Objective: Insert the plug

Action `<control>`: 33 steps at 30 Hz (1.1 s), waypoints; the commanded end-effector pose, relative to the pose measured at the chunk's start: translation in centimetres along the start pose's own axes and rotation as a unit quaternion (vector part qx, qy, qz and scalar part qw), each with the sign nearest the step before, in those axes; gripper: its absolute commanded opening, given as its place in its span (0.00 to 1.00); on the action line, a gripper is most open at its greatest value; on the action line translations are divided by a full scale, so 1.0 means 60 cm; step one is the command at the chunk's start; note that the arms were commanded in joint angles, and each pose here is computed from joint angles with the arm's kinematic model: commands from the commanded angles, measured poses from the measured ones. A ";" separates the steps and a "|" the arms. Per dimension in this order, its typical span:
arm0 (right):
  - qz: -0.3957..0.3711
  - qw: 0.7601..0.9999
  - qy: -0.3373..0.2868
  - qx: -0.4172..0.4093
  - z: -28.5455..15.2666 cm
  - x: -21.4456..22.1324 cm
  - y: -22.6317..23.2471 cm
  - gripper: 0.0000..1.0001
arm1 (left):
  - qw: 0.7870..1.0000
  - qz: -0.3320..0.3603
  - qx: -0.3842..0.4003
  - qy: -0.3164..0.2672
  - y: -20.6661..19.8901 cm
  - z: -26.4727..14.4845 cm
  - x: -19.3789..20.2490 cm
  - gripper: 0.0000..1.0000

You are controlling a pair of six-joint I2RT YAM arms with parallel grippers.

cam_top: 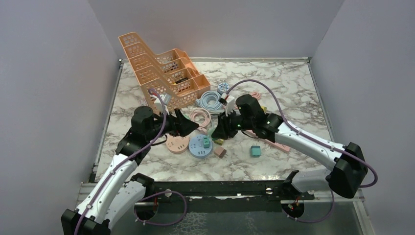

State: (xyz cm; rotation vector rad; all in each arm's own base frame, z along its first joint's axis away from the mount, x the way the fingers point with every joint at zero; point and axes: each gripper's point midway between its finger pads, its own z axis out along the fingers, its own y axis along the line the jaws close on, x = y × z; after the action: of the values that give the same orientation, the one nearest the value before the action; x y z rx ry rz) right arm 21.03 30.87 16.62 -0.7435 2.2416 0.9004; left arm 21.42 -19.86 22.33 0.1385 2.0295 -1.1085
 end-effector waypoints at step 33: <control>-0.134 0.920 0.017 -0.368 -0.066 -0.058 0.206 0.12 | 0.955 0.074 0.253 0.133 -0.130 -0.068 0.078 0.68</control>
State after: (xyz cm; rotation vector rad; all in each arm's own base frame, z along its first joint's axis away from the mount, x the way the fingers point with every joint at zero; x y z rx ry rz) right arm 12.77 35.82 25.12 -1.3676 1.7712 1.6466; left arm 13.09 -23.10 26.42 0.6677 1.8359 -1.5728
